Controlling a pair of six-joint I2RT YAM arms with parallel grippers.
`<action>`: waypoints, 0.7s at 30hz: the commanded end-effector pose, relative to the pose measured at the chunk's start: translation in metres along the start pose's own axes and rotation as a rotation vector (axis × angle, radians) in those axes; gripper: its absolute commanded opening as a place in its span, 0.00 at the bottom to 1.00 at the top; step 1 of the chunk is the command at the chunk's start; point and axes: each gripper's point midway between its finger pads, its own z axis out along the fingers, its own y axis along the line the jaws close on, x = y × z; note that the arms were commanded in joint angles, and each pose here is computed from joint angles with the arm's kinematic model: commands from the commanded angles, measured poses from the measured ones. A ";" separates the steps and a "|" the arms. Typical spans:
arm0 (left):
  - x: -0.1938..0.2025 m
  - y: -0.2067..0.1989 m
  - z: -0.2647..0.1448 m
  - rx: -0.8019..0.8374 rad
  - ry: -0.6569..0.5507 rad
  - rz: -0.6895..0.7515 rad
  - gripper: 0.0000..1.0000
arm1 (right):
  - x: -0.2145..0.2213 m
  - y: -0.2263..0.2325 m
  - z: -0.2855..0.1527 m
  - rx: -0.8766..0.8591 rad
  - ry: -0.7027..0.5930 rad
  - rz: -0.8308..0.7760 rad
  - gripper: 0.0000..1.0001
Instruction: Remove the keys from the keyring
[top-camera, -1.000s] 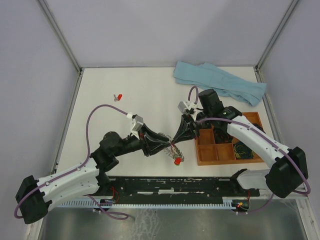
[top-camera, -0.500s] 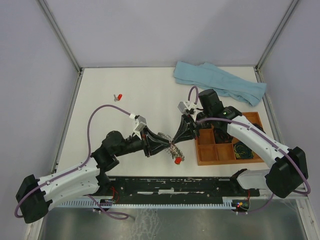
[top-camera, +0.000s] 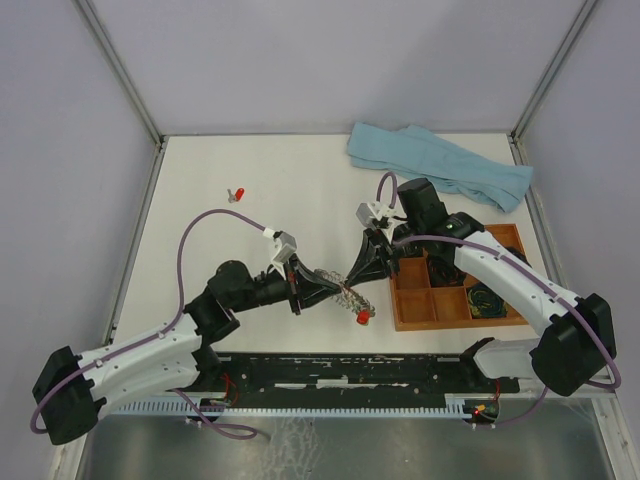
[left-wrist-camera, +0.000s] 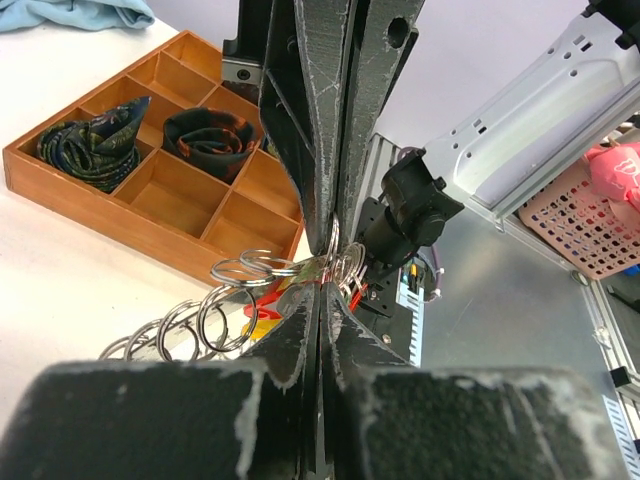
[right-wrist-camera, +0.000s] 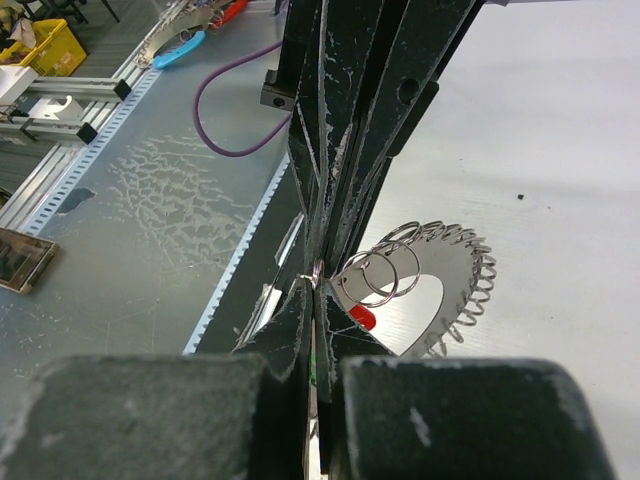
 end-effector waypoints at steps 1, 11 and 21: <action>-0.007 -0.008 0.003 0.035 -0.001 -0.032 0.03 | -0.025 0.002 -0.003 -0.016 -0.031 -0.090 0.01; 0.007 -0.001 0.008 0.020 0.019 -0.124 0.03 | -0.024 -0.008 -0.002 0.022 -0.029 -0.066 0.01; 0.016 0.009 0.011 -0.022 0.025 -0.167 0.03 | -0.023 -0.010 -0.002 0.034 -0.028 -0.056 0.01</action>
